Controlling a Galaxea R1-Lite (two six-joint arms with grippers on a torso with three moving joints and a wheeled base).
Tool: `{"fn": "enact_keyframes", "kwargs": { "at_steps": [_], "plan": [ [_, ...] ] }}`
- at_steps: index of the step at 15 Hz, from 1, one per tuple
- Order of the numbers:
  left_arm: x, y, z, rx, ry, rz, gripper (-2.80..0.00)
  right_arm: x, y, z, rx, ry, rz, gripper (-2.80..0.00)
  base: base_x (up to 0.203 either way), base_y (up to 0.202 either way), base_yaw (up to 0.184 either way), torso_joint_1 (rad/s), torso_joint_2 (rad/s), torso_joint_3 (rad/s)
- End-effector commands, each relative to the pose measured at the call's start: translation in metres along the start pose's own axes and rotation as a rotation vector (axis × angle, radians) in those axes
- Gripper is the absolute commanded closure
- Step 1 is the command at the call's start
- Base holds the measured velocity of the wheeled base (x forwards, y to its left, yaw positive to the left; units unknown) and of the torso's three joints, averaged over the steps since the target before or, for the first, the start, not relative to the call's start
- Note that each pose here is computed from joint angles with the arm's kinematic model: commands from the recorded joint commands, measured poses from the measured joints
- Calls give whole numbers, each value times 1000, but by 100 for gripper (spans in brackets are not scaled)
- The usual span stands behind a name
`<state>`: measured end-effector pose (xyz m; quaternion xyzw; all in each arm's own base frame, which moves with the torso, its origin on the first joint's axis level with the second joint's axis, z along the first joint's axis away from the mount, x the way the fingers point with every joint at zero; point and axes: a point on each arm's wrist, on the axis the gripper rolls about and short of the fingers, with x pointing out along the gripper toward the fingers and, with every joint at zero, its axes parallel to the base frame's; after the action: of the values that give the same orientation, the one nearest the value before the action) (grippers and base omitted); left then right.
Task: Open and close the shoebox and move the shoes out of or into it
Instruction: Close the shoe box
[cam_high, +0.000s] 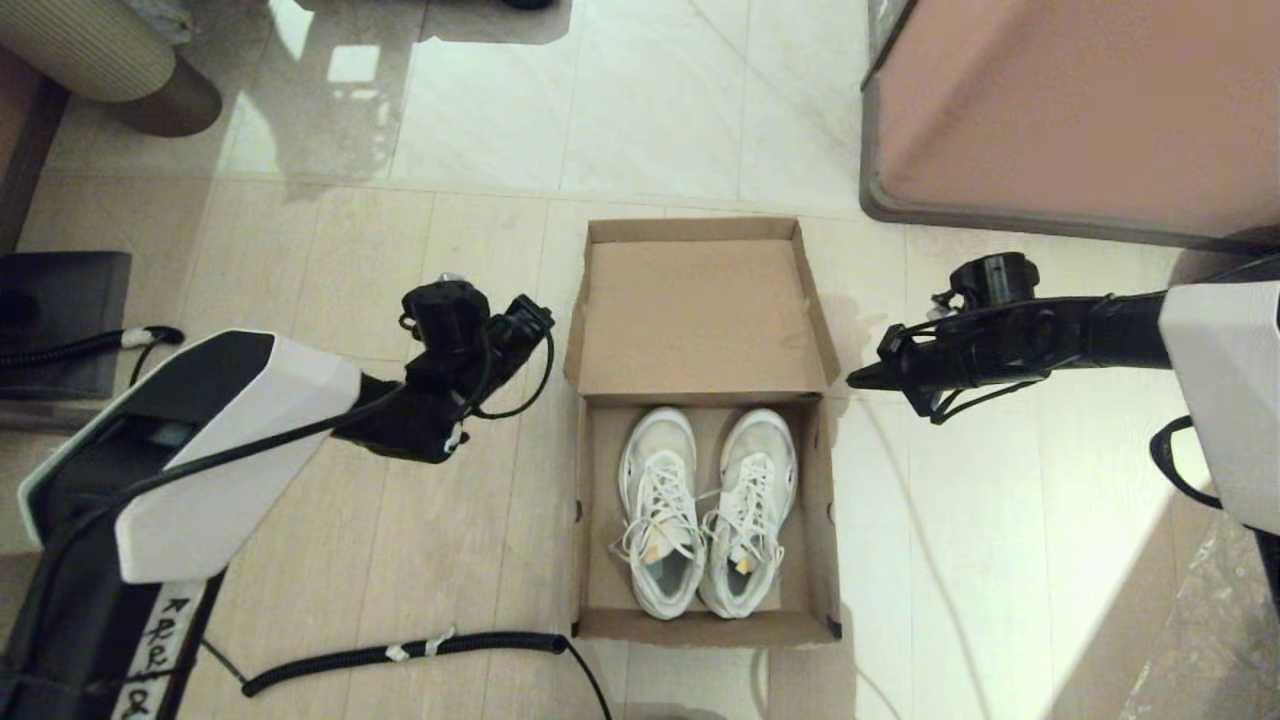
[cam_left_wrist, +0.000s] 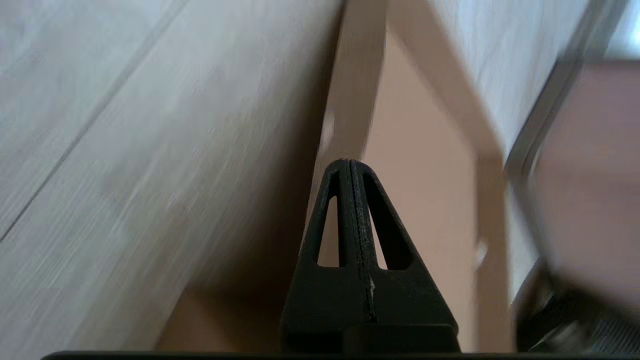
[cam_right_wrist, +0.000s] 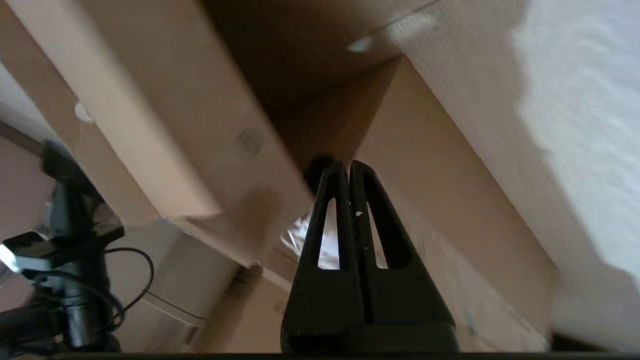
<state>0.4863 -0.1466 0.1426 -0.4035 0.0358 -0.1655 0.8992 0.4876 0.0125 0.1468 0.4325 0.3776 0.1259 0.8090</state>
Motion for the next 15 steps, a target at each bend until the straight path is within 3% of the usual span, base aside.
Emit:
{"fn": "enact_keyframes", "kwargs": {
  "at_steps": [1,5,8,15],
  "plan": [
    [14,-2,1,-49,-13,6,0,26,-18,-2,80,6,11,0,0,0,0,0,0,0],
    [27,-7,-22,-75,27,41,0,50,-19,-9,176,-4,67,0,0,0,0,0,0,0],
    [28,-10,-33,-71,43,61,0,65,-8,-20,197,7,115,0,0,0,0,0,0,0],
    [4,-13,-34,-52,105,157,0,54,5,-37,229,78,44,0,0,0,0,0,0,0]
  ]
}}
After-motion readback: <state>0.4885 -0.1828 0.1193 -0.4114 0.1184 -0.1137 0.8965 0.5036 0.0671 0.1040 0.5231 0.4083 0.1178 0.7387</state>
